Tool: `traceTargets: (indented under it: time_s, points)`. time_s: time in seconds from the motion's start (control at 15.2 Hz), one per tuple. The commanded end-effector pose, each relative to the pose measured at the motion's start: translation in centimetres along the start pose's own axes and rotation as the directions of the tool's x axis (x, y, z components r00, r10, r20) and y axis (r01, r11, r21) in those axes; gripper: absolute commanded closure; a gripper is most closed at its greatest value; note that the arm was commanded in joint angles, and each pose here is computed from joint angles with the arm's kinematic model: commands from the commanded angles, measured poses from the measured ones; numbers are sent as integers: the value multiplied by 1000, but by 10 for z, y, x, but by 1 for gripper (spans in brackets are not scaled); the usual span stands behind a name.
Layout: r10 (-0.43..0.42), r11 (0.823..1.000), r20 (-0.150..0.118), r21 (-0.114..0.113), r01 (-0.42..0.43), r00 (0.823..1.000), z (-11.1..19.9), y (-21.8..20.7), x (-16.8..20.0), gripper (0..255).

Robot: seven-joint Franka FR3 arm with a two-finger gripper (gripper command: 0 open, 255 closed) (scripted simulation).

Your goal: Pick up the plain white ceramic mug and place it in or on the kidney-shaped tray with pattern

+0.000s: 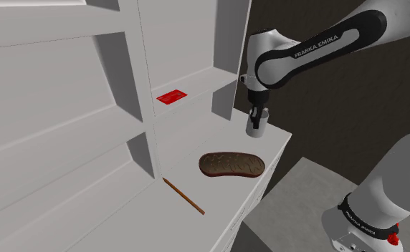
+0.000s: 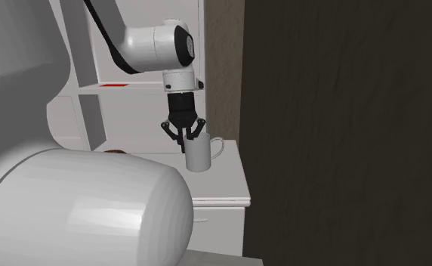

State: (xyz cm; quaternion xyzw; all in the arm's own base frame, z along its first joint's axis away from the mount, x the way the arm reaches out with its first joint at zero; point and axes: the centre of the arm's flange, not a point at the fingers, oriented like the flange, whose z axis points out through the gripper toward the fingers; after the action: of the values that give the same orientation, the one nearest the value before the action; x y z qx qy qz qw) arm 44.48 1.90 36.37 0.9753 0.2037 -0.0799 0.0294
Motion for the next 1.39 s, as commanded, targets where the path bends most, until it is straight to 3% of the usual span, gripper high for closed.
traceTargets:
  time_s: [0.0, 1.19, 1.32]
  points:
    - [0, 1000, 0, 0, 0, 1000, -9, 0, -2, 255]
    - [0, 1000, 0, 0, 0, 1000, -103, 2, -18, 255]
    - [0, 1000, 0, 0, 0, 1000, -107, -24, -16, 255]
